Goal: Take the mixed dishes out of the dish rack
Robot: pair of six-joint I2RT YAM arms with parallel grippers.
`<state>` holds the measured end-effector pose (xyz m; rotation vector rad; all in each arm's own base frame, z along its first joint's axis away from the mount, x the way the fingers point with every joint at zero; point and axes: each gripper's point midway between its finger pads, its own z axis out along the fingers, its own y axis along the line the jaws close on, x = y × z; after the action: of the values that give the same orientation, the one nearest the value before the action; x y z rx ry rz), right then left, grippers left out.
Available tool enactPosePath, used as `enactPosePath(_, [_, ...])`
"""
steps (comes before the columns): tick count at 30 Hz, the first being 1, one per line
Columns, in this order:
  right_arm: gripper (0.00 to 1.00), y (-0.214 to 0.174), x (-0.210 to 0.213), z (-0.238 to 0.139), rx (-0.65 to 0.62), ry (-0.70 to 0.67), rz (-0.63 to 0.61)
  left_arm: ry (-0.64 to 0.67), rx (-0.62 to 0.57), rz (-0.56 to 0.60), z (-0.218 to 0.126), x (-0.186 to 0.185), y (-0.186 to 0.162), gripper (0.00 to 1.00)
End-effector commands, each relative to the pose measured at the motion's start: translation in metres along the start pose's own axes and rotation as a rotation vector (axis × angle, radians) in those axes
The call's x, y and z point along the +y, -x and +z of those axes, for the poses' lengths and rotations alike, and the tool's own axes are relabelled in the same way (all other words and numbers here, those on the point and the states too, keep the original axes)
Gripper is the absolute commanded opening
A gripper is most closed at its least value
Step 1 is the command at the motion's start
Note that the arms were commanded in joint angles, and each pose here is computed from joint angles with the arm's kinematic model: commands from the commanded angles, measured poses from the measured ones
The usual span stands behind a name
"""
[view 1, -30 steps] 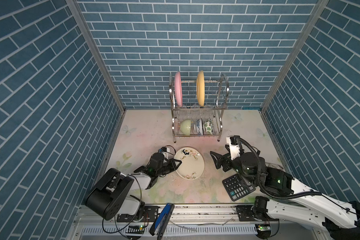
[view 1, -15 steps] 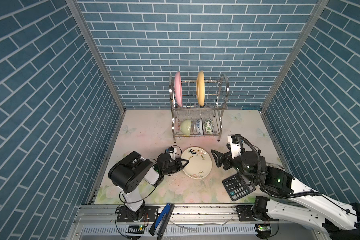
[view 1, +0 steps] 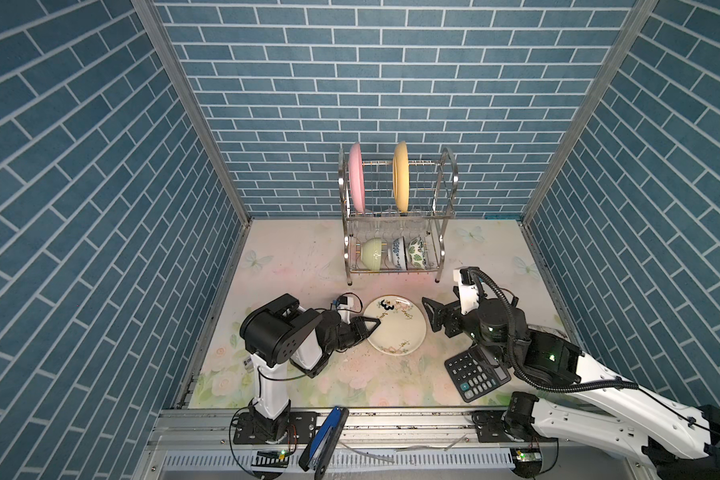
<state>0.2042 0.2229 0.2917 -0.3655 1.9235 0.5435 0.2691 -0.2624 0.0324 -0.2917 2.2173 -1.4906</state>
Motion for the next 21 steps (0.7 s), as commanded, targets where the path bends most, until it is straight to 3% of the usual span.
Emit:
enactPosePath(1, [0.93,0.001,-0.002,0.002,0.005,-0.009,0.012,0.159,0.039,-0.061,-0.001,0.047,-0.019,0.38])
enactPosePath(9, [0.94,0.004,-0.003,0.004,0.011,-0.010,0.019,0.241,0.011,-0.045,-0.014,0.044,-0.012,0.50])
enactPosePath(17, [0.94,-0.001,-0.009,0.006,0.013,-0.018,0.028,0.398,0.078,0.040,-0.023,0.045,-0.010,0.69])
enactPosePath(21, [0.94,-0.002,-0.012,0.005,0.013,-0.027,0.028,0.427,0.111,0.044,-0.021,0.044,-0.011,0.71])
